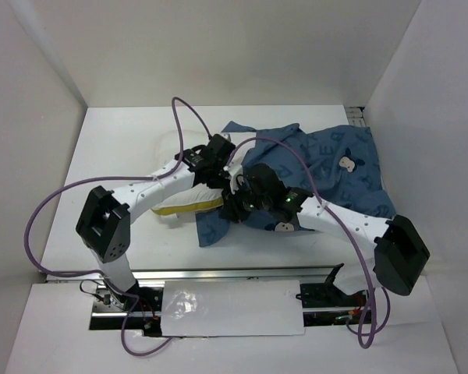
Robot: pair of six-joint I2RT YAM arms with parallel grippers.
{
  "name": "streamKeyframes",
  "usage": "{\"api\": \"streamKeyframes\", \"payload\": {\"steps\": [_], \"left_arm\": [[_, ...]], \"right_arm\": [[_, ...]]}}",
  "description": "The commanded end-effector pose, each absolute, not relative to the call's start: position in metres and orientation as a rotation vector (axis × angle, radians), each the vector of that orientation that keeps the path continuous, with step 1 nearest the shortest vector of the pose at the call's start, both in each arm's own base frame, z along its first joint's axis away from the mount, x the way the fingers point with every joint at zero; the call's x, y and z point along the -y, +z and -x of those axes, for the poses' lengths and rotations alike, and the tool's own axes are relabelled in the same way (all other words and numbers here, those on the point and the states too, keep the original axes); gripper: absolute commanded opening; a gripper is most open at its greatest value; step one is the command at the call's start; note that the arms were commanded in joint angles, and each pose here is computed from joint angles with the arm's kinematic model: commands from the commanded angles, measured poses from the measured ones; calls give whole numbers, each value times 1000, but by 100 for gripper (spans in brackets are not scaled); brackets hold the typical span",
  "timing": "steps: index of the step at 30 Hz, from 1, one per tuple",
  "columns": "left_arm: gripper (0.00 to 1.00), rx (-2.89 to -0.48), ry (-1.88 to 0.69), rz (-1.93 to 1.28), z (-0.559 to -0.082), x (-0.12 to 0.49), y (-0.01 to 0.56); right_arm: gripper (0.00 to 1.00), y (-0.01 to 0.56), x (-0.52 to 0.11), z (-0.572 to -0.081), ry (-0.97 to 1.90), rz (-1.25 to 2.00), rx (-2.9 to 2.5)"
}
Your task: Put the pillow into the pillowcase
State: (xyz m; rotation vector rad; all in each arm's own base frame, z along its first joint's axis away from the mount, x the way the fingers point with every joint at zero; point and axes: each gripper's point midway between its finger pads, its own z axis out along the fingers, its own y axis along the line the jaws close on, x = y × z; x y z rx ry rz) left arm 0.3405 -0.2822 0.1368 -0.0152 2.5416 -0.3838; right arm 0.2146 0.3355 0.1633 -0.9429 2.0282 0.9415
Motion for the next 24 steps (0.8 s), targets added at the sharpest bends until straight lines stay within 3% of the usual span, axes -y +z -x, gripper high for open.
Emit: {"api": "streamKeyframes", "payload": {"steps": [1, 3, 4, 5, 7, 9, 13, 18, 24], "left_arm": [[20, -2524, -446, -2, -331, 284, 140], [39, -2569, -366, -14, -315, 264, 124], [54, -2575, -338, -10, -310, 256, 121], [63, -2550, -346, -3, -306, 251, 131], [97, -2566, -319, -2, -293, 238, 125], [100, -2544, -337, 0, -285, 232, 137], [100, -2495, -310, 46, -288, 210, 157], [100, -2445, -280, 153, -326, 177, 171], [100, -2427, -270, 87, -402, 189, 156]], "right_arm": [[36, 187, -346, -216, 924, 1007, -1909], [51, 181, -336, -212, 890, 1004, -1958], [58, 177, -330, -210, 874, 986, -1980], [71, 176, -325, -209, 865, 956, -2003], [79, 186, -308, -215, 796, 885, -2007], [87, 194, -294, -220, 742, 824, -2011], [92, 207, -262, -248, 594, 663, -2072], [91, 221, -217, -318, 381, 249, -2137], [79, 215, -221, -408, 247, 164, -2183]]}}
